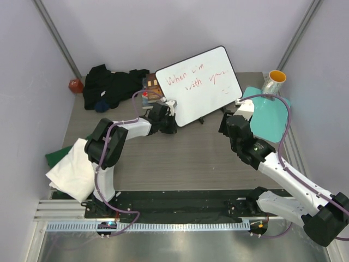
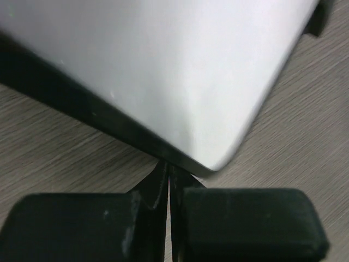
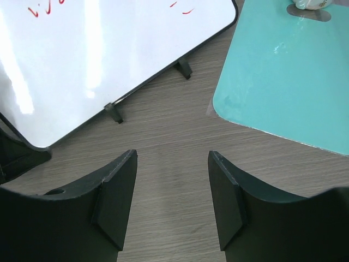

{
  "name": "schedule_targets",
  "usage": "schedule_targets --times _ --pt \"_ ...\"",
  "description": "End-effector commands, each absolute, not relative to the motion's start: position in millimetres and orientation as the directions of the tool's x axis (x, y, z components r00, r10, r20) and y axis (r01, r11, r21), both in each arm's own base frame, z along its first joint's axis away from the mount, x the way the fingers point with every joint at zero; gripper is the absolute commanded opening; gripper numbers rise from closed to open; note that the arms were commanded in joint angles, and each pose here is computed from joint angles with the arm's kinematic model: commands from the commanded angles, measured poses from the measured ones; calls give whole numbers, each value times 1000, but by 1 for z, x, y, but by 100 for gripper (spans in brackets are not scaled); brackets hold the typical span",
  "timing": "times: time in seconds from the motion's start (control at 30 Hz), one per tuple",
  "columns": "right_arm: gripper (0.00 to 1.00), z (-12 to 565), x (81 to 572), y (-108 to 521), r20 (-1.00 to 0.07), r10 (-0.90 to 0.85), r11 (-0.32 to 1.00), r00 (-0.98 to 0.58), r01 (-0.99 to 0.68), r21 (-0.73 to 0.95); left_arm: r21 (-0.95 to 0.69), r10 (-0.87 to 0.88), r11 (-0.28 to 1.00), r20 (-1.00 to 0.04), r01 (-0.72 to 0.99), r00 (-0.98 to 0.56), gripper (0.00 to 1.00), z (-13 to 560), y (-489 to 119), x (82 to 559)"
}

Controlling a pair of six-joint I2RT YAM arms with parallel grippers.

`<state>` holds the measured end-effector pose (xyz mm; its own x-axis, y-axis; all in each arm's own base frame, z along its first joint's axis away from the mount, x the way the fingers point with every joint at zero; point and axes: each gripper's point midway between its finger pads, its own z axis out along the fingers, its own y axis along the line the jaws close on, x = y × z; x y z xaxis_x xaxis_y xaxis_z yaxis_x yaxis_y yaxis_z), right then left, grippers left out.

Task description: Fold and stack the t-shirts

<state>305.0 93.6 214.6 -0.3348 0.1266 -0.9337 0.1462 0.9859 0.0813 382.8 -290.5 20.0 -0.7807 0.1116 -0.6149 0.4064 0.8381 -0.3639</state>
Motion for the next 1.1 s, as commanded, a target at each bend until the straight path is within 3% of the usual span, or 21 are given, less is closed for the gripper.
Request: schedule_targets --times 0.0,0.53,1.07 --pt "60 240 311 94 -950 169 980 -262 149 133 -262 236 889 -442 376 -865 0 -34 -260 336" --pt "61 221 310 91 -944 133 984 -301 154 89 -263 174 910 -459 321 -871 0 -22 -257 340" --pt "68 173 362 110 -895 98 992 -436 109 55 -222 47 952 -570 209 -820 32 24 -221 328"
